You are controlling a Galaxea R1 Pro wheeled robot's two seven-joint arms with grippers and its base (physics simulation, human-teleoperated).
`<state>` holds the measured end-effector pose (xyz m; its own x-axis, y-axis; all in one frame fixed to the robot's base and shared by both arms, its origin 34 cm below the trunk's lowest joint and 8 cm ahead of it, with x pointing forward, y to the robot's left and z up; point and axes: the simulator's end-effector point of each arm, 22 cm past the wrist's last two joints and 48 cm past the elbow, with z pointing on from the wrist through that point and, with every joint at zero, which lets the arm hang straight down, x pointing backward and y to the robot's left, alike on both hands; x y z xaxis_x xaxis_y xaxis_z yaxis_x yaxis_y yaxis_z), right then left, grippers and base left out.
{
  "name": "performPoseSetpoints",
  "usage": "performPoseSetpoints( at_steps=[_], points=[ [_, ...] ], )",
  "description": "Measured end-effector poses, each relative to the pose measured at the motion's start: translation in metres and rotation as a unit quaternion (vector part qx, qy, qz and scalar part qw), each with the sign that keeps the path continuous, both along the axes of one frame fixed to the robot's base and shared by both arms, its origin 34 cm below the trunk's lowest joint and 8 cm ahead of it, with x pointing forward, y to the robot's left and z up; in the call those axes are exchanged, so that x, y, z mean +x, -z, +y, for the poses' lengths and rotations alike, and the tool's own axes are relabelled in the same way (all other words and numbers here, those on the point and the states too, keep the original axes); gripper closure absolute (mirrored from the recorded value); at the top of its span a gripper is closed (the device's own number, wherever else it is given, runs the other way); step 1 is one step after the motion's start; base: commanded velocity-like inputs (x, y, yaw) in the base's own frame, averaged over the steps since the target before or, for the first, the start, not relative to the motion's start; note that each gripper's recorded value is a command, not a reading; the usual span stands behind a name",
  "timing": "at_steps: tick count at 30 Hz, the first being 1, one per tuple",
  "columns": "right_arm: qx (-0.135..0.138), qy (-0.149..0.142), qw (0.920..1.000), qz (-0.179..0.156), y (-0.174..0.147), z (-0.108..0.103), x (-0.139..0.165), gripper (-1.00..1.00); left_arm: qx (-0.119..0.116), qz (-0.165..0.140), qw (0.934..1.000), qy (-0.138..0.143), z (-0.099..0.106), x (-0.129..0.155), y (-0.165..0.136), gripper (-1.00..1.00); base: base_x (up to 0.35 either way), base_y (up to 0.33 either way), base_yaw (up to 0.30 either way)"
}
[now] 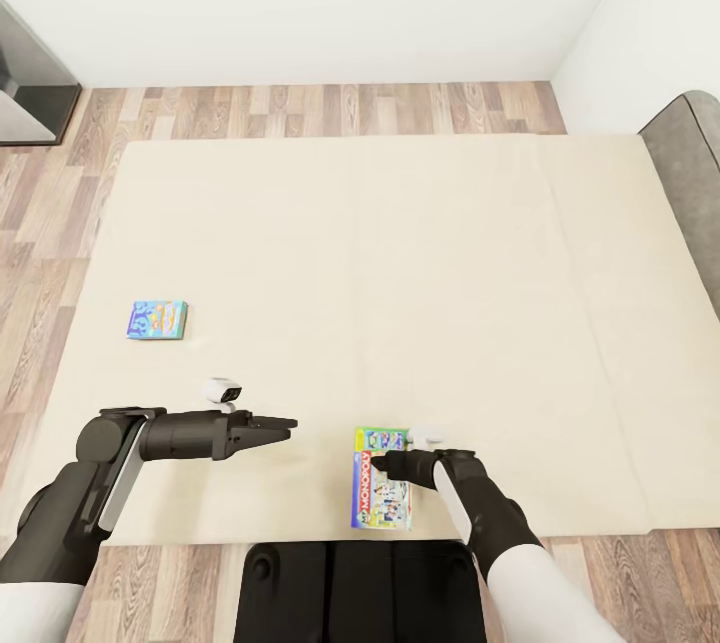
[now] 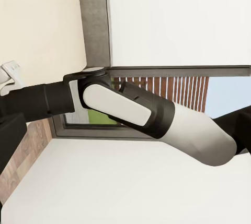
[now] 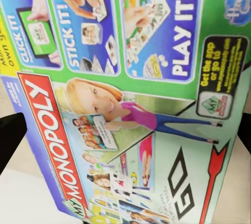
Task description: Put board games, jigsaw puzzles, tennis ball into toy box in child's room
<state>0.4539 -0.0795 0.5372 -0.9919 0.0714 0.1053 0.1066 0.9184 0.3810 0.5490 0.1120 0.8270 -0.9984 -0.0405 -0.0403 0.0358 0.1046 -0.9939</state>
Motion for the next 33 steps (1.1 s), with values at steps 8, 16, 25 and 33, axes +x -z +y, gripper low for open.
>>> performPoseSetpoints(
  at_steps=[8,16,25,33],
  points=[
    [0.000,0.000,1.0000,0.000,-0.0002,0.0007,0.0000,-1.00,0.000,0.000,1.0000,0.000,-0.0001,-0.0001,0.0001,-1.00,0.000,0.002,0.000],
    [0.000,0.000,1.0000,0.000,-0.0001,0.0006,0.0000,-1.00,0.000,0.000,1.0000,0.000,-0.0001,0.0000,0.0000,-1.00,0.000,0.064,0.000],
    [0.000,-0.001,1.0000,0.000,-0.0002,0.0009,-0.0001,-1.00,0.000,0.000,1.0000,0.000,0.0001,0.0000,0.0000,-1.00,0.000,0.009,0.000],
    [0.001,-0.002,1.0000,0.000,-0.0005,0.0021,-0.0002,-1.00,0.000,0.000,1.0000,0.000,0.0000,0.0000,0.0001,-1.00,0.000,0.000,0.000]
  ],
)
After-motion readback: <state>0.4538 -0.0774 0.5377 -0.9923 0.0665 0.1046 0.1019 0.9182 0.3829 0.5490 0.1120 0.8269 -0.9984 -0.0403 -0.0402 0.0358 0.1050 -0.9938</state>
